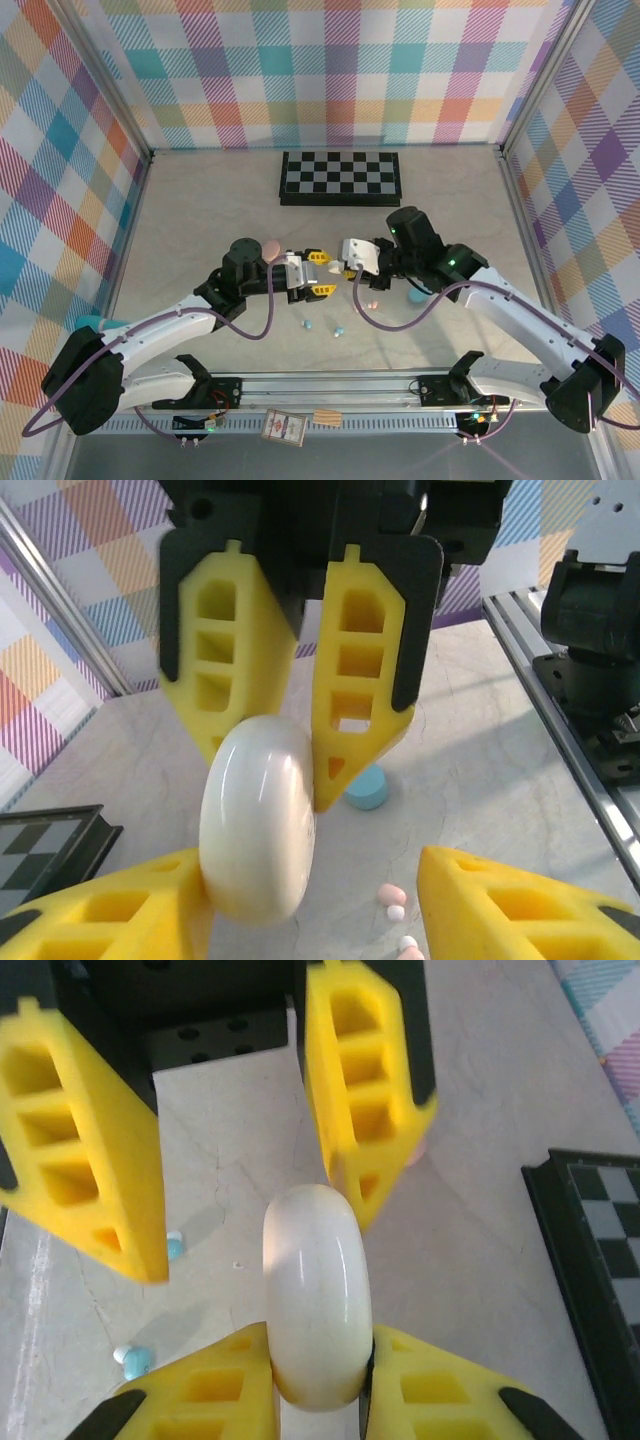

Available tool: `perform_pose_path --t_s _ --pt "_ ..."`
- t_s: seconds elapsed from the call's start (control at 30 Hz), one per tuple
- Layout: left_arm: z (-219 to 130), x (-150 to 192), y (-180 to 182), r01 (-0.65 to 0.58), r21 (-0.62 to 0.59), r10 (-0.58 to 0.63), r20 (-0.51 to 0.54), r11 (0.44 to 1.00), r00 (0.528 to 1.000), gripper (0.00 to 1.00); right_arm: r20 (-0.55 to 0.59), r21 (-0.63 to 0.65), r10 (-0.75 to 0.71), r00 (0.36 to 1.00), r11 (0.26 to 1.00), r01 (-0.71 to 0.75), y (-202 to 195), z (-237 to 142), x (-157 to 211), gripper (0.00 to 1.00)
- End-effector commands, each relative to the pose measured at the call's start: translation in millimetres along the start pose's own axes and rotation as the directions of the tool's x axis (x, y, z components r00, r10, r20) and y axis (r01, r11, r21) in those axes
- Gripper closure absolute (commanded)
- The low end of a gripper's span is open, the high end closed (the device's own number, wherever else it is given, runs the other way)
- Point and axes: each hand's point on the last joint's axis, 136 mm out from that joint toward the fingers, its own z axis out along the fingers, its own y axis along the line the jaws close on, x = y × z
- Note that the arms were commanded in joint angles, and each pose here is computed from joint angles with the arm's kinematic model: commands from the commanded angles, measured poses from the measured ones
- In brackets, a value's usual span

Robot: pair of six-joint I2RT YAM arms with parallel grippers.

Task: Insert wireless bluetooth earbuds into charging case

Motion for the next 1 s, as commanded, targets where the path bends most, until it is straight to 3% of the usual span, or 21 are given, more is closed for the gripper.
perform_pose_path --t_s 0.0,0.13,0.27,0.4,0.5,0.73,0.97 --pt "-8.5 1.7 2.4 0.005 -0.063 -0.004 0.017 0.998 1.0 0.42 0.1 0.009 0.106 0.989 0.994 -0.108 -5.4 -4.3 -7.8 0.81" --pt "-21.4 19.3 18.4 0.024 -0.228 -0.029 -0.019 0.973 0.999 0.36 0.092 0.086 0.315 0.945 0.943 -0.322 -27.9 3.4 20.1 0.83" --pt "-33.8 44.3 31.8 0.043 -0.356 -0.086 -0.105 0.933 0.991 0.32 0.129 0.099 0.572 0.81 0.805 -0.584 -49.5 20.2 46.6 0.82" --pt "-47.5 66.4 46.5 0.047 -0.475 -0.153 -0.187 0.879 0.97 0.0 0.116 0.094 0.782 0.612 0.605 -0.791 -64.9 48.3 67.7 0.82" --pt "-55.9 73.4 53.9 0.045 -0.531 -0.188 -0.218 0.846 0.958 0.0 0.092 0.1 0.874 0.477 0.468 -0.878 -73.9 72.1 84.9 0.82" --pt "-67.5 80.1 57.4 0.064 -0.578 -0.259 -0.261 0.814 0.93 0.0 0.005 0.1 0.965 0.264 0.262 -0.96 -103.7 126.6 117.1 0.8" --pt "-90.9 85.7 73.3 0.077 -0.697 -0.378 -0.29 0.713 0.879 0.0 -0.038 0.113 0.988 0.147 0.15 -0.982 -127.0 166.2 153.4 0.77"
